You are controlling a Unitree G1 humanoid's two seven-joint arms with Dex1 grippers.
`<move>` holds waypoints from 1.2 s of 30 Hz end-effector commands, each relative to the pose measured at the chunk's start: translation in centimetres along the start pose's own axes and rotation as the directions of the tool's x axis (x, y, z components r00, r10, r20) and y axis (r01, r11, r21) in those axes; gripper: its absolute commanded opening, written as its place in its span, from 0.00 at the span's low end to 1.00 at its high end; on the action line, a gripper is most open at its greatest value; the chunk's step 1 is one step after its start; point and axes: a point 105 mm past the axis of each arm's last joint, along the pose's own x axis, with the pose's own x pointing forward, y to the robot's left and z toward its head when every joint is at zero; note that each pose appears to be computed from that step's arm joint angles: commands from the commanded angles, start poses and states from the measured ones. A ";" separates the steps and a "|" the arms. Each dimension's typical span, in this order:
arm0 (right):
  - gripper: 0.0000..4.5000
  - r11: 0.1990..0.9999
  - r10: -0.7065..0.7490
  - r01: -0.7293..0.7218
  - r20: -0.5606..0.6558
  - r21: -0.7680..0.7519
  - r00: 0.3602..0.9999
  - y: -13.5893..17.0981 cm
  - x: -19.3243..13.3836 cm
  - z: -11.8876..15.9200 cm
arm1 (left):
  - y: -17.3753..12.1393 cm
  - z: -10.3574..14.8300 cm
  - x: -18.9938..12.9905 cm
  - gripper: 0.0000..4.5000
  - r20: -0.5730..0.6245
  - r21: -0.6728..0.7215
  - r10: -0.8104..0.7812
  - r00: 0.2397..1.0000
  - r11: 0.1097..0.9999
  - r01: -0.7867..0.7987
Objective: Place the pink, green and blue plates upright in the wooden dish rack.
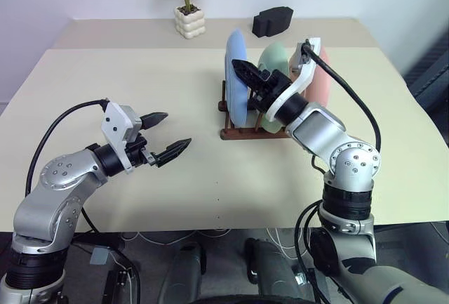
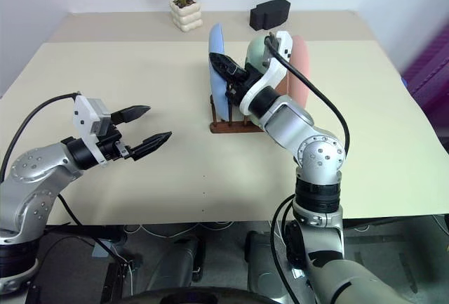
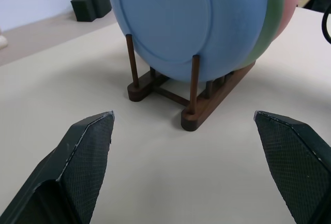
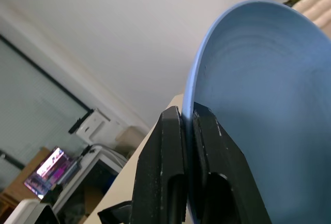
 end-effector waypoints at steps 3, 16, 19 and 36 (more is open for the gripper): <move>0.00 1.000 -0.005 0.005 0.009 0.013 1.000 0.1 -0.1 0.2 | 0.1 0.7 -0.2 0.99 0.021 0.039 0.007 1.000 0.999 -0.008; 0.98 0.997 0.023 -0.021 0.026 -0.077 0.999 0.8 -0.1 1.0 | 0.1 0.7 0.0 1.00 0.024 0.039 0.005 1.000 0.999 -0.006; 0.98 0.985 0.050 -0.043 0.038 -0.170 0.998 1.3 -0.1 1.6 | 0.1 0.7 0.0 1.00 0.024 0.038 0.004 1.000 0.999 -0.005; 0.86 0.747 0.236 -0.154 0.042 -0.647 0.971 4.4 -3.0 8.9 | -0.1 0.5 0.0 1.00 0.025 0.031 -0.004 1.000 1.000 0.003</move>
